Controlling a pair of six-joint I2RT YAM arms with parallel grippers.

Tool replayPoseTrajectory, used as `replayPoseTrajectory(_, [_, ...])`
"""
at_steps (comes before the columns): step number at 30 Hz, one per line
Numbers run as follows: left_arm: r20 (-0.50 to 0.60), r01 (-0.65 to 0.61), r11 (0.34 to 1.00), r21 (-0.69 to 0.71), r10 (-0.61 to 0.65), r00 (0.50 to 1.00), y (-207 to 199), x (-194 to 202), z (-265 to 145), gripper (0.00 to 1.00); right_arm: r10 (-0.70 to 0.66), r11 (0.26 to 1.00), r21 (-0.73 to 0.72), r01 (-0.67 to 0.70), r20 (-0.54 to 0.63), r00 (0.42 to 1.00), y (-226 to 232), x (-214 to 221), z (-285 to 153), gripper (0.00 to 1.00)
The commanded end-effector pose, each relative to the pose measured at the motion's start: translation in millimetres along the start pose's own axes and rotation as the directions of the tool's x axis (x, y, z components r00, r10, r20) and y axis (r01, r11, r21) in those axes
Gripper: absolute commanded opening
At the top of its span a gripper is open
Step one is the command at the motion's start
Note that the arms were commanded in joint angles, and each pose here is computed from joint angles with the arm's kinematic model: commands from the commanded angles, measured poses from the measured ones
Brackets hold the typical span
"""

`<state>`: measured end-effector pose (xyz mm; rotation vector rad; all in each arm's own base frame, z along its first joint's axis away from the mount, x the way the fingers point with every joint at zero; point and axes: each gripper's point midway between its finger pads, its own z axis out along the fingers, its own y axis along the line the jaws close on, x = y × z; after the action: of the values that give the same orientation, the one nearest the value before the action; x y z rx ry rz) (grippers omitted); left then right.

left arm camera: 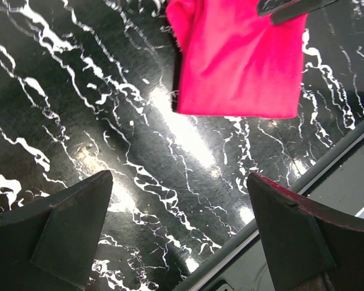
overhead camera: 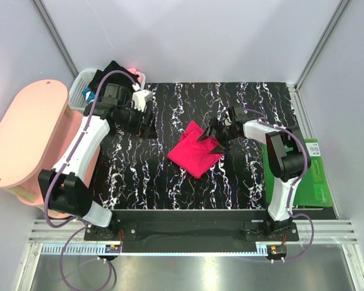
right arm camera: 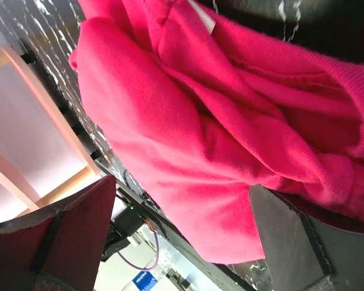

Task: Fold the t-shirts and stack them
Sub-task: Smooth out wrinkles on the folded tshirt

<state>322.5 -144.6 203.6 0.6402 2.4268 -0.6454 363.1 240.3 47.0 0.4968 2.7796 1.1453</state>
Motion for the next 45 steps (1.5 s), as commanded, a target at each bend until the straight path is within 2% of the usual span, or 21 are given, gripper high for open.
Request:
replayPoseTrajectory(1, [0.013,-0.028,0.999,0.031,0.028,1.0,-12.1,-4.3,2.5,0.99,0.004,1.0,0.027,-0.004,-0.009,1.0,-7.0,24.3,-9.6,0.98])
replayPoseTrajectory(7, [0.005,-0.068,0.994,0.091,0.067,0.998,-43.8,-13.6,12.1,0.99,-0.122,0.984,-0.116,0.135,0.112,0.986,81.1,6.8,-73.1,1.0])
replayPoseTrajectory(10, [0.032,-0.084,0.994,0.07,0.082,0.996,-41.8,-18.9,3.6,0.99,-0.153,0.977,-0.137,0.163,0.081,0.985,94.9,-3.0,-67.3,1.0])
replayPoseTrajectory(12, [0.044,-0.091,0.995,0.049,0.088,0.995,-38.5,-17.4,-4.3,0.99,-0.201,0.972,-0.115,0.205,0.047,0.979,88.7,-3.9,-58.0,1.0])
replayPoseTrajectory(14, [0.068,-0.09,0.995,0.034,0.087,0.994,-33.4,-15.4,-18.9,0.99,-0.243,0.969,-0.026,0.245,0.064,0.968,76.4,-19.1,-50.3,1.0])
replayPoseTrajectory(15, [0.042,-0.106,0.994,0.032,0.105,0.994,-30.3,-4.3,-21.4,0.99,-0.279,0.958,0.085,0.273,0.08,0.957,54.6,-29.3,-50.1,1.0])
replayPoseTrajectory(18, [0.012,-0.163,0.986,-0.02,0.163,0.987,-26.3,18.1,-32.8,0.99,-0.27,0.955,0.155,0.253,0.101,0.957,32.2,-51.2,-51.2,1.0])
replayPoseTrajectory(21, [0.004,-0.193,0.98,-0.043,0.193,0.981,-29.1,30.8,-41.2,0.99,-0.263,0.963,0.075,0.259,0.055,0.963,41.8,-48.2,-42.6,1.0])
replayPoseTrajectory(23, [-0.004,-0.196,0.98,-0.044,0.196,0.981,-32.2,34.8,-46.7,0.99,-0.275,0.96,-0.034,0.276,0.042,0.961,63.7,-44.0,-39.7,0.99])
replayPoseTrajectory(27, [0.017,-0.204,0.978,-0.046,0.205,0.979,-37.9,36.8,-55.5,0.99,-0.256,0.957,-0.14,0.255,0.012,0.967,91.1,-42.1,-39.9,1.0])
replayPoseTrajectory(35, [-0.003,-0.215,0.973,-0.079,0.216,0.976,-33.9,51.0,-59.6,0.99,-0.244,0.939,-0.253,0.231,-0.02,0.97,118.8,-32.9,-45.2,1.0])
replayPoseTrajectory(45, [-0.028,-0.244,0.964,-0.108,0.242,0.97,-25.8,59.6,-57.6,0.99,-0.2,0.953,-0.273,0.134,-0.23,0.952,97.3,-3.3,28.8,1.0])
